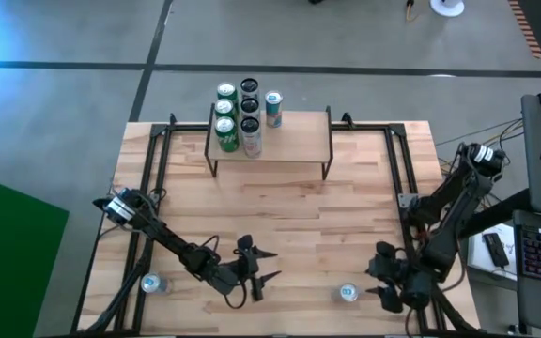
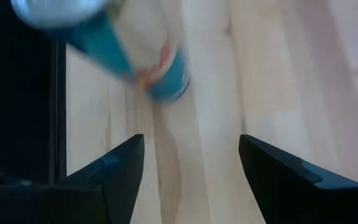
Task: Place canned beverage on shelf
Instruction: Put the right blue soda can on the shelf aligned with other blue soda cans
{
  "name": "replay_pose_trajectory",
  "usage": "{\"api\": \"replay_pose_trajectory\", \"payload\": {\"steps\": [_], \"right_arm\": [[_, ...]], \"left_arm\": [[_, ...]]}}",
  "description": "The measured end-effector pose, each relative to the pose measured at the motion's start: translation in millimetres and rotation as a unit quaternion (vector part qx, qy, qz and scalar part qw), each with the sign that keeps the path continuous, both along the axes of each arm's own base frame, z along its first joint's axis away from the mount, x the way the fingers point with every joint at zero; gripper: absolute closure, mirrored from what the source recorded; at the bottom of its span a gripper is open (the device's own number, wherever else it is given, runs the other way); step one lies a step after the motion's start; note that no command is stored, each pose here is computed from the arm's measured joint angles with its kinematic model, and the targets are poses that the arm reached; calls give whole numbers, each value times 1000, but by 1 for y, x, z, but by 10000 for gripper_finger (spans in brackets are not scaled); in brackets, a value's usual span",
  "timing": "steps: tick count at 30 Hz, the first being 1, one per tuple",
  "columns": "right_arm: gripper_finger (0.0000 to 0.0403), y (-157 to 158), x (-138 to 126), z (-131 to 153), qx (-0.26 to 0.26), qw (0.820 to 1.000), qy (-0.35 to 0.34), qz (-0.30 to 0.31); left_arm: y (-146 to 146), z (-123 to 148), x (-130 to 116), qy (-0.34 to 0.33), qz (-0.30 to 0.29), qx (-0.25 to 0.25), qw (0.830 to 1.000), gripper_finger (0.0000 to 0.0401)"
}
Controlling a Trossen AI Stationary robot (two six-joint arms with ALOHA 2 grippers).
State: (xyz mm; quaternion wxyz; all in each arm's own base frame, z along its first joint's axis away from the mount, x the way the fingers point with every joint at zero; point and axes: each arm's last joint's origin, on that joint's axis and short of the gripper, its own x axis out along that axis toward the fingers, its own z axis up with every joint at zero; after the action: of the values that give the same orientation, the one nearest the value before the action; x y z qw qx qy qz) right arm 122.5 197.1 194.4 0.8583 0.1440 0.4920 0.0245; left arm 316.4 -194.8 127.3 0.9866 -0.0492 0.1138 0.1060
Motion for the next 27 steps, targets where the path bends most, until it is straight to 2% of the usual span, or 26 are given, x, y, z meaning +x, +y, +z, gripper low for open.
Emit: {"api": "replay_pose_trajectory", "payload": {"steps": [2, 6, 13, 22, 27], "right_arm": [[152, 6, -5, -5, -5, 1000, 8, 14], [152, 19, -6, -14, -18, 998, -4, 64], [152, 42, 9, -24, -34, 980, -86, 176], [152, 38, 28, -25, -64, 971, -120, 199], [152, 38, 42, -19, -54, 964, -164, 200]], "left_arm": [[-1, -2, 0, 12, -29, -1, 999, 177], [-1, -2, 0, 17, -35, 1, 999, 177], [-1, -2, 0, 17, -32, 3, 999, 177], [-2, -4, 0, 19, -32, -1, 999, 177], [-2, -4, -1, 18, -32, -4, 999, 177]]}}
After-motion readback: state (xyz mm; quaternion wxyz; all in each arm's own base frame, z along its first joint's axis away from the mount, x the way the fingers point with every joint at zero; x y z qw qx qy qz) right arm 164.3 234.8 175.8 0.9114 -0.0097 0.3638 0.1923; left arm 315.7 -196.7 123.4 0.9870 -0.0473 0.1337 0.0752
